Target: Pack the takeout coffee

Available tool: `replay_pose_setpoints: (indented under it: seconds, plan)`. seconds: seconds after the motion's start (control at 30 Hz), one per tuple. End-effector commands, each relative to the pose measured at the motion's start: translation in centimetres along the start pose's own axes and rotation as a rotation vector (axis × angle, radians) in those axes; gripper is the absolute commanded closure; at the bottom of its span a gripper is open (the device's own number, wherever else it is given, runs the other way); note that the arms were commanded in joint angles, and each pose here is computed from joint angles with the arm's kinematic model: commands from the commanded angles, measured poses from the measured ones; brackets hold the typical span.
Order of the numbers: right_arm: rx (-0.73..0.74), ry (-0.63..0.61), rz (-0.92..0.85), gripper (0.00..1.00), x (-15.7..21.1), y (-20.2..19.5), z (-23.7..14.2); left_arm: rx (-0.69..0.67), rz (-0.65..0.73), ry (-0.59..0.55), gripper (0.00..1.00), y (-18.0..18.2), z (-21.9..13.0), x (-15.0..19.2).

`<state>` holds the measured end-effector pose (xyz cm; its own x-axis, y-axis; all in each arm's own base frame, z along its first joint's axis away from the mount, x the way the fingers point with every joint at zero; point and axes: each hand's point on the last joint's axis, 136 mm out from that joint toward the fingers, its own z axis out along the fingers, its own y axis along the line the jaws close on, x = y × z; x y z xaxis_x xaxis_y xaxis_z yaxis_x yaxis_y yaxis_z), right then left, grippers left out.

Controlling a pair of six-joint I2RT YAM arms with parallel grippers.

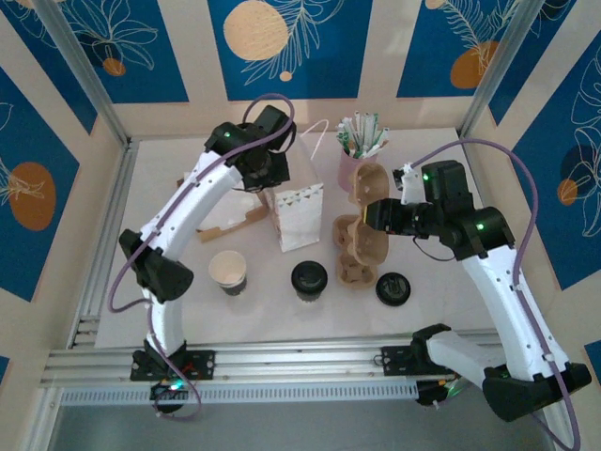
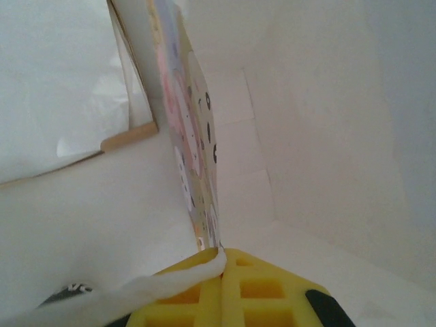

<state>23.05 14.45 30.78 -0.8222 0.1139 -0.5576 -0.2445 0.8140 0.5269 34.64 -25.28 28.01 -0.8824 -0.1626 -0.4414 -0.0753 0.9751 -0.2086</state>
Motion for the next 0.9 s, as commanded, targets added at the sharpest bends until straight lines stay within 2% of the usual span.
replay_pose_setpoints:
  seconds: [0.0,0.27,0.43,0.53,0.63,0.73,0.87]
  plan:
    - [-0.027,-0.014,-0.003,0.62,0.2,1.2,-1.5,0.006,-0.023,-0.014,1.0,0.9,-2.0,1.3]
    - [-0.076,-0.012,-0.011,0.62,0.2,2.8,-2.5,0.057,-0.024,0.006,1.0,1.0,-1.8,4.3]
    - [-0.16,-0.001,-0.008,0.62,-0.2,4.9,-3.5,0.088,-0.016,0.023,1.0,0.4,-1.8,5.4]
    - [-0.216,0.0,-0.005,0.61,-0.7,6.4,-4.4,0.12,-0.014,0.004,0.84,0.2,-2.5,5.2]
    - [-0.27,0.006,-0.001,0.61,-1.5,7.9,-4.9,0.155,-0.004,-0.033,0.63,0.1,-3.6,4.7]
    - [-0.318,0.011,0.006,0.62,-2.6,9.4,-5.3,0.2,0.011,-0.079,0.48,0.1,-5.3,4.2]
    - [-0.362,0.028,0.014,0.62,-4.0,11.0,-5.0,0.262,0.046,-0.154,0.35,0.4,-7.7,3.3]
